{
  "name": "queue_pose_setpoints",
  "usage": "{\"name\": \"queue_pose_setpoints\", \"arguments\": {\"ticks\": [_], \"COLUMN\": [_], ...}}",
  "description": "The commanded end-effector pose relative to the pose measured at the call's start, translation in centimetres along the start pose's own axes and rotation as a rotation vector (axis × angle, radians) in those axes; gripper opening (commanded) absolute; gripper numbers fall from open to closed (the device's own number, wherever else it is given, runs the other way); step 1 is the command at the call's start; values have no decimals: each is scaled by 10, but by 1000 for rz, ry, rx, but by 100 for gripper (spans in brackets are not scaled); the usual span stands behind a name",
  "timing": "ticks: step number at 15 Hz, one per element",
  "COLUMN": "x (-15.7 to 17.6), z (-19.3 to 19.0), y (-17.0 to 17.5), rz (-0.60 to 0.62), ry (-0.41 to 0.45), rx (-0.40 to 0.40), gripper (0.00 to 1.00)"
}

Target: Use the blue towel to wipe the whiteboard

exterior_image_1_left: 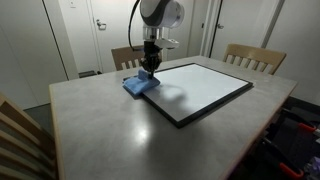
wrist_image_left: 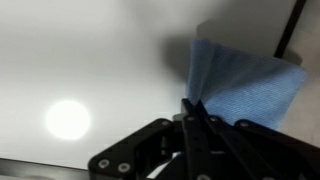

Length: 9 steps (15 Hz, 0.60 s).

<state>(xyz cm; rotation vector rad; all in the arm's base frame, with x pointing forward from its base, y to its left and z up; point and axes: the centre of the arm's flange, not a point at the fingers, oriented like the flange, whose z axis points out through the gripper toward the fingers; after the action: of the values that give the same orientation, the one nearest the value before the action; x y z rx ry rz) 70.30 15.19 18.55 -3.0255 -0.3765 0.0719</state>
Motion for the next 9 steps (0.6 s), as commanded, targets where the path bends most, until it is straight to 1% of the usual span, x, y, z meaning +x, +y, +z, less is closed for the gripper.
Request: {"name": "queue_pose_setpoints", "arguments": {"ticks": [1,6,9], "x": [-11,-11,-12], "z": [-6,1,5], "y": [4,8,8], "rz": [42,74,70], "ry": [-14,-14,-19], "rx": [-101,-183,-205], "gripper": [1,1,1]}}
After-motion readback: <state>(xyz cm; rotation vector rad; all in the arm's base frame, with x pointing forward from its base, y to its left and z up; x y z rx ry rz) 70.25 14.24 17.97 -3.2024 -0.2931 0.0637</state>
